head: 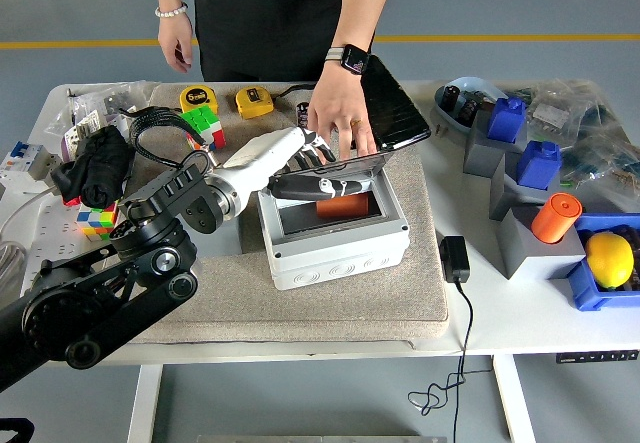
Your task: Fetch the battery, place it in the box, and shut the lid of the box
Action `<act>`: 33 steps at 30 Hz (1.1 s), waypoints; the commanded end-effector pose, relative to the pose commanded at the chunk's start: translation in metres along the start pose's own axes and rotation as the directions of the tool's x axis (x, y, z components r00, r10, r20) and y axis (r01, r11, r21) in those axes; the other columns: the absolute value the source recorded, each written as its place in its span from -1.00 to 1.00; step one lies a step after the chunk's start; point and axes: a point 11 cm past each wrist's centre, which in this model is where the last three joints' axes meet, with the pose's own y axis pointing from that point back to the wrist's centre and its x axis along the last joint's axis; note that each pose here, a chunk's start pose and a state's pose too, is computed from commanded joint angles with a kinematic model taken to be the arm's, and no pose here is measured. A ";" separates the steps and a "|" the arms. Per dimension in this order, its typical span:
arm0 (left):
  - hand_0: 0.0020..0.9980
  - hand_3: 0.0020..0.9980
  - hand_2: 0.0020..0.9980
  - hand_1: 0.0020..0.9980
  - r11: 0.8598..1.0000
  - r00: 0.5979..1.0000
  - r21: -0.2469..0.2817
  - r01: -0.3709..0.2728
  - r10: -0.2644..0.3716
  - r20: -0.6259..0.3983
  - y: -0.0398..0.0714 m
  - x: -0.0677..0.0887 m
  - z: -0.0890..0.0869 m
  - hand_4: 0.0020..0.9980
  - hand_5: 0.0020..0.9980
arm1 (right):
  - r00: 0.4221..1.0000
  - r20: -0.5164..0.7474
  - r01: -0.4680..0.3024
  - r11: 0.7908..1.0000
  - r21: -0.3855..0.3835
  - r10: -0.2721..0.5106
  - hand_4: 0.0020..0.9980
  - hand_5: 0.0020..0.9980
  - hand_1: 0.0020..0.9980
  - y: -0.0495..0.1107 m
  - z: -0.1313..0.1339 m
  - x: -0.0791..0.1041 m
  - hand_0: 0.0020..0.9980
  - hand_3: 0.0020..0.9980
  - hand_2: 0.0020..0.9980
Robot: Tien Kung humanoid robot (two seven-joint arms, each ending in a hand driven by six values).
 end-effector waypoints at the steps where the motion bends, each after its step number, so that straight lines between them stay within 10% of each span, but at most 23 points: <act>1: -0.38 0.25 0.18 0.18 1.000 1.000 0.000 0.001 -0.001 -0.001 0.000 0.000 0.000 1.00 0.48 | 1.000 0.000 0.000 1.000 0.000 0.000 1.00 0.16 0.37 0.000 0.000 0.000 0.45 0.31 0.37; 33: -0.43 0.24 0.17 0.16 0.996 0.999 -0.088 0.003 -0.007 -0.050 0.012 0.001 0.025 1.00 0.53 | 1.000 0.000 0.001 1.000 -0.002 -0.001 1.00 0.16 0.37 0.000 0.001 -0.001 0.45 0.31 0.37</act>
